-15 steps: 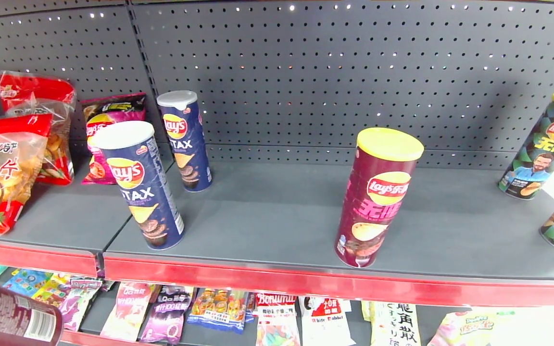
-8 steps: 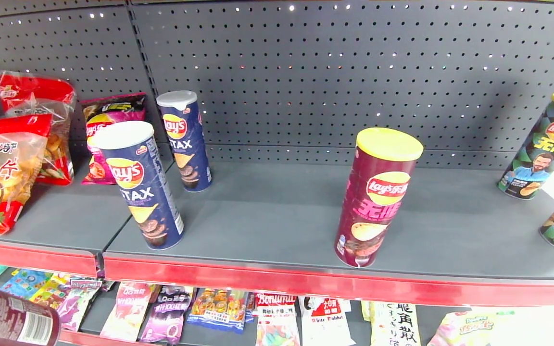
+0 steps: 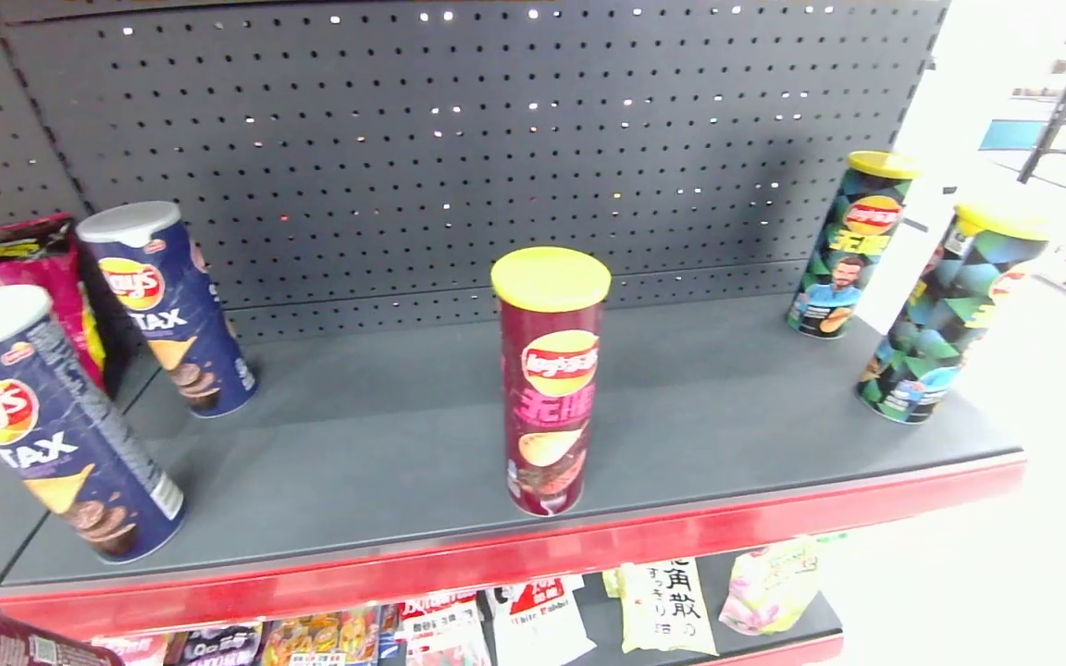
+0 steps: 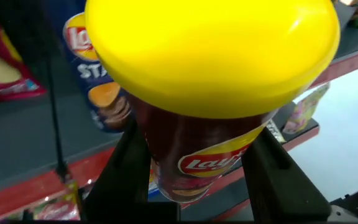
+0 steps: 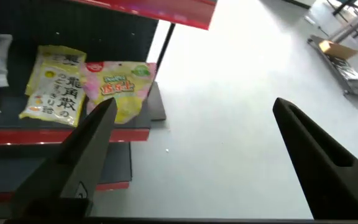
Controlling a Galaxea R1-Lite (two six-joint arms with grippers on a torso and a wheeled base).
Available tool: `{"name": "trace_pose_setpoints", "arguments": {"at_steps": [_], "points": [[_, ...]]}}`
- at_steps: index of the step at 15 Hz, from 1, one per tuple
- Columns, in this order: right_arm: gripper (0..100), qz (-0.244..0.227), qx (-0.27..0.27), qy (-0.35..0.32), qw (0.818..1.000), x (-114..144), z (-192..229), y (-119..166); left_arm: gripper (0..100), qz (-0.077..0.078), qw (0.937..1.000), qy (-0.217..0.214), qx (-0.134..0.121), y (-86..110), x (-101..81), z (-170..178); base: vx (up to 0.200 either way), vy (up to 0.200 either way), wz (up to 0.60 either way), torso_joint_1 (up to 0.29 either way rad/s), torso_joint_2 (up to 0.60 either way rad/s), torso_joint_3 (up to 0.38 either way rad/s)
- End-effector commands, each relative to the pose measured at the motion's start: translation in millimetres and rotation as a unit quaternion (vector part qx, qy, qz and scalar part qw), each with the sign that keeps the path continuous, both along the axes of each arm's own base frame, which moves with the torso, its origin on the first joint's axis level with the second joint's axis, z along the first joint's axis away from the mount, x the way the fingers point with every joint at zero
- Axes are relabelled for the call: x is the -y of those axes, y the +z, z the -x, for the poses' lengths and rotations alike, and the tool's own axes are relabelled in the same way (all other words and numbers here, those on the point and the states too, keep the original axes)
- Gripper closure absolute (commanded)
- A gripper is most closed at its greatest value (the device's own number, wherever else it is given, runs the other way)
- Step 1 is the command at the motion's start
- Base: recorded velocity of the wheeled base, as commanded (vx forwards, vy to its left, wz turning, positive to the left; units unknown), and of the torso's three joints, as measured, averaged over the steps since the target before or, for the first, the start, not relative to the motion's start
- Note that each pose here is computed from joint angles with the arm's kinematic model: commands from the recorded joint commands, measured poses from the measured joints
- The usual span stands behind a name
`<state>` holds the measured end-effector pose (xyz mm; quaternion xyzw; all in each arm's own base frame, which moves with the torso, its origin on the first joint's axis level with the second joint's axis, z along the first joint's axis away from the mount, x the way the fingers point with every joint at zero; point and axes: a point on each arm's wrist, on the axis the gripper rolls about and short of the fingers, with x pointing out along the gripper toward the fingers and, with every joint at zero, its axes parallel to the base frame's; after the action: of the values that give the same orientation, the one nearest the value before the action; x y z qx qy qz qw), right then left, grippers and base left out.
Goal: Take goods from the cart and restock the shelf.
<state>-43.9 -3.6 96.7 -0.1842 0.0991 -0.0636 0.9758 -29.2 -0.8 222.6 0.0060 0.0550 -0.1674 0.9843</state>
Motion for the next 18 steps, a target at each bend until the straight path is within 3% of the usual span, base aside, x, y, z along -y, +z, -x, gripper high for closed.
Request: {"name": "trace_pose_setpoints", "arguments": {"at_steps": [1,6,10,12,15,17,18], "points": [[0,0.0,0.002,0.001,1.0,0,0,0,100,0.0,1.0,-0.001,-0.001,-0.5,0.0,0,0.0,0.0,0.0,0.0,0.0,0.0],[0,-0.015,0.013,-0.002,1.0,0,1,0,100,0.002,0.9998,-0.021,-0.005,3.7,1.5,-4,0.0,0.0,0.0,0.0,0.0,0.0],[0,-0.145,0.048,0.011,0.988,-1,-8,-9,100,0.003,0.9992,-0.04,-0.011,8.3,3.8,-15,0.0,0.0,0.0,0.0,0.0,0.0],[0,-0.149,0.067,0.021,0.986,-2,-11,-9,100,0.004,0.999,-0.043,-0.005,10.3,4.6,-21,0.0,0.0,0.0,0.0,0.0,0.0],[0,-0.163,0.073,0.095,0.979,-5,-14,-12,100,0.004,0.999,-0.043,-0.005,12.4,5.6,-28,0.0,0.0,0.0,0.0,0.0,0.0],[0,-0.194,0.075,0.084,0.974,-5,-15,-12,100,0.006,0.9986,-0.052,-0.006,11.5,6.0,-28,0.0,0.0,0.0,0.0,0.0,0.0],[0,-0.186,0.077,0.084,0.976,-5,-15,-13,100,0.008,0.998,-0.063,-0.004,11.5,6.3,-27,0.0,0.0,0.0,0.0,0.0,0.0]]}}
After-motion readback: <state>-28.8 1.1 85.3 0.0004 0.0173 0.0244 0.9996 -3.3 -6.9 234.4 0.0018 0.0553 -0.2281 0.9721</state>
